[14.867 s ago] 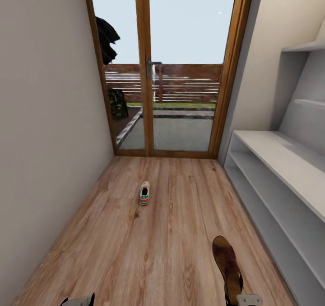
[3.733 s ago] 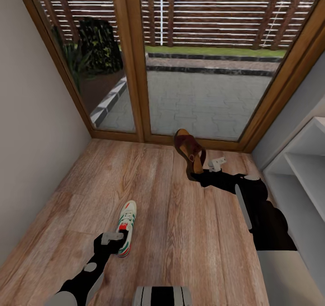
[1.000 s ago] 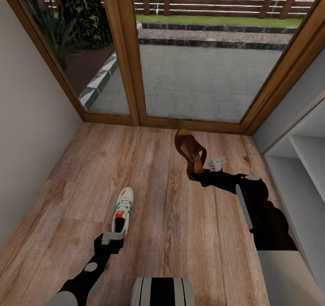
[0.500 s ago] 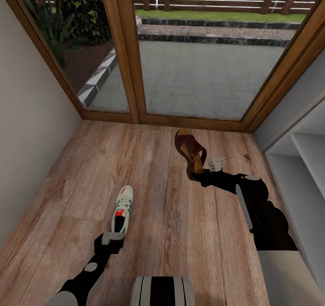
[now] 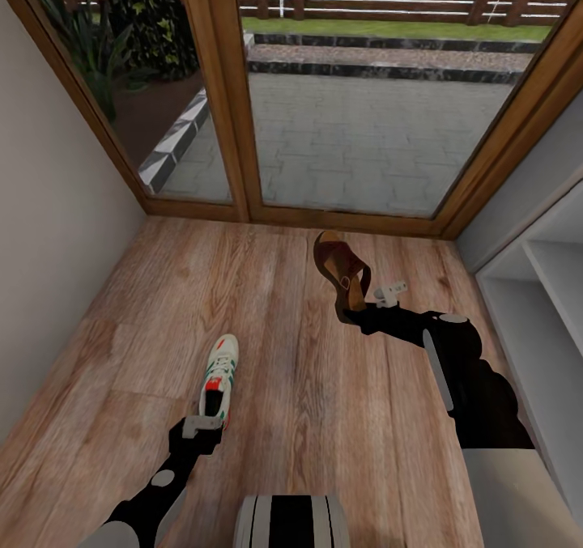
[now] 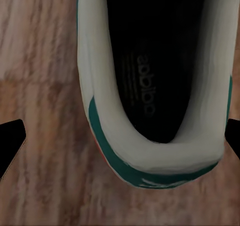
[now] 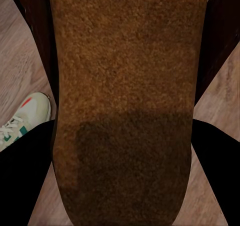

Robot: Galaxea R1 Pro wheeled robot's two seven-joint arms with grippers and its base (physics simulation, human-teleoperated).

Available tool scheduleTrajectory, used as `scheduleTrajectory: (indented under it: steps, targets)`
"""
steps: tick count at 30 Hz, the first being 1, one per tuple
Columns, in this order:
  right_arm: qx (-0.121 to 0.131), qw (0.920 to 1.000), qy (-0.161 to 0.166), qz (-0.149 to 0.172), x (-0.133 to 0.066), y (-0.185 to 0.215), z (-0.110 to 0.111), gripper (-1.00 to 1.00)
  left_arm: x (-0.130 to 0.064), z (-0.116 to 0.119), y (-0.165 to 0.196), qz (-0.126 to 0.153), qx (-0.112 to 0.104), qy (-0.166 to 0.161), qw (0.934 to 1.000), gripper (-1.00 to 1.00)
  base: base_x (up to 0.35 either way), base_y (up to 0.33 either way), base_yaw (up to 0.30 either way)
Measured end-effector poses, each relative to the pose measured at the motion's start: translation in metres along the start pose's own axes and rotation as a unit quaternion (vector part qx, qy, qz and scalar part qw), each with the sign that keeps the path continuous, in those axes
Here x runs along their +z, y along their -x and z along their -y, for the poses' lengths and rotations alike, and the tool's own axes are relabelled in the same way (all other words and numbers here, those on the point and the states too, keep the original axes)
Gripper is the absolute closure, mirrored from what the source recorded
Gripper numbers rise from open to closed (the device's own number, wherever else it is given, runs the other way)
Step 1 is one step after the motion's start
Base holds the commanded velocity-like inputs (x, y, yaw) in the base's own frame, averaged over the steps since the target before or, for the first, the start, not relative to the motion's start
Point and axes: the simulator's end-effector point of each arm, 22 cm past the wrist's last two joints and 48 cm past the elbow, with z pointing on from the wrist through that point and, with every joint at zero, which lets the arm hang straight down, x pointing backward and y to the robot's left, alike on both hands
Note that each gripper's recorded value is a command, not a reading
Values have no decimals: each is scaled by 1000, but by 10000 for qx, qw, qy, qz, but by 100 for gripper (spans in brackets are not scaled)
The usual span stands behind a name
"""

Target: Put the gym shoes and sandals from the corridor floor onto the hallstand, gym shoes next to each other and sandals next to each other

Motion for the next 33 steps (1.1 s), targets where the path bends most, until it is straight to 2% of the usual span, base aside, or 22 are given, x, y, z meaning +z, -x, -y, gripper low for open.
scheduleTrajectory:
  steps: [33]
  targets:
    - [1, 10000, -19, -15, 1, -1, 1, 100, 0, 0, 0, 0, 0, 0, 10000, -100, 12, 0, 0]
